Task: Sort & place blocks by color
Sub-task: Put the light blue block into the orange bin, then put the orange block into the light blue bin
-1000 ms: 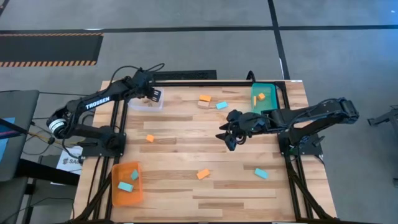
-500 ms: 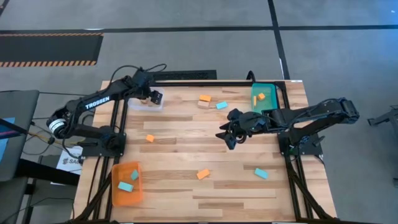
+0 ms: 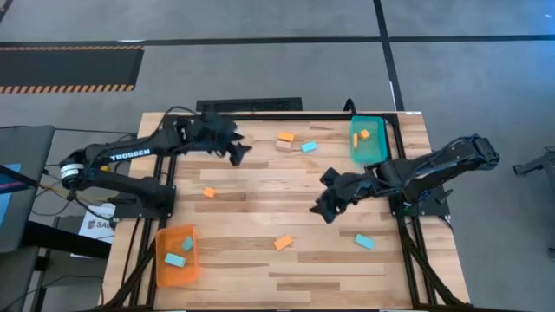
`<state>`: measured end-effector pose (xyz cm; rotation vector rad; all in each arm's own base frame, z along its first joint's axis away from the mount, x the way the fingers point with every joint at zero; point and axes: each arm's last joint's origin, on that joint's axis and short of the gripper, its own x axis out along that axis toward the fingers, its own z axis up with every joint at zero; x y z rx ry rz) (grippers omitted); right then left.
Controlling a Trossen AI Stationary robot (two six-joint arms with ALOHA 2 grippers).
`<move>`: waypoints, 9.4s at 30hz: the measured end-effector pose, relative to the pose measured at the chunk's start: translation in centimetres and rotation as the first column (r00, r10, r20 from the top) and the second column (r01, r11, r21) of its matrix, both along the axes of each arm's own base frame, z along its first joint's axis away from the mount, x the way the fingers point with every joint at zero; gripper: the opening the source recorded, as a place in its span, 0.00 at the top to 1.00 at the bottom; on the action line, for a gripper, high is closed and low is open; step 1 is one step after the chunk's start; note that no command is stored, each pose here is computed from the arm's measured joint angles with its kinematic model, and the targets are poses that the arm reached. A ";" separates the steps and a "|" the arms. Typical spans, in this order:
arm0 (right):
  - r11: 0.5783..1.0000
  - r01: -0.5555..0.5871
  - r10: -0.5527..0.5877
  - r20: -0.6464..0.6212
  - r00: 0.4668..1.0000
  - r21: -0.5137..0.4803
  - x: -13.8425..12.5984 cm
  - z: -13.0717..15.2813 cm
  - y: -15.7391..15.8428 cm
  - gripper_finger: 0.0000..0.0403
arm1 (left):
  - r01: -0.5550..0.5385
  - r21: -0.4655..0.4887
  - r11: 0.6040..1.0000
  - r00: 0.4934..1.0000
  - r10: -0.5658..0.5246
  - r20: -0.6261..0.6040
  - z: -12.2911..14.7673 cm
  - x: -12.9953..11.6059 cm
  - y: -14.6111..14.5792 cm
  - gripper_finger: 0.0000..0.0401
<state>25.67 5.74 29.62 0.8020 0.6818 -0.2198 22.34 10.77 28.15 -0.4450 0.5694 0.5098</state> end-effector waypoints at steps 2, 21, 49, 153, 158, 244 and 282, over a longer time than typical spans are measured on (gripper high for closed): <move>0.999 -0.026 0.028 -0.049 0.998 0.041 -0.4 -0.3 0.7 0.37 | 0.097 0.066 0.993 0.994 -0.101 0.049 0.6 1.2 -1.7 0.36; 0.933 0.162 0.064 -0.590 0.805 0.322 -4.4 -4.5 8.1 0.46 | 0.386 0.314 0.867 0.878 -0.450 0.165 0.7 3.7 -9.9 0.36; 0.946 -0.291 0.255 -0.880 0.401 0.141 -4.7 -16.1 8.3 0.33 | 0.405 0.255 0.878 0.859 -0.461 0.223 0.4 3.7 -10.1 0.36; 0.663 -0.494 0.459 -0.215 0.862 -0.563 21.4 -6.3 -2.2 0.73 | -0.183 -0.794 0.580 0.912 0.402 0.083 -9.0 -0.5 -14.2 0.40; 0.657 -0.488 0.448 -0.223 0.866 -0.575 21.4 -6.3 -2.3 0.73 | -0.185 -0.792 0.582 0.903 0.418 0.096 -9.0 -0.4 -14.1 0.55; 0.855 -0.401 0.178 -0.538 0.824 -0.330 11.9 -9.4 -30.6 0.40 | 0.095 0.125 0.988 0.949 -0.128 0.290 -3.7 -2.4 -16.7 0.51; 0.828 -0.531 0.336 -0.598 0.728 -0.181 15.3 -12.6 -31.5 0.51 | 0.137 0.119 0.983 0.950 -0.165 0.265 -4.0 -1.4 -13.5 0.66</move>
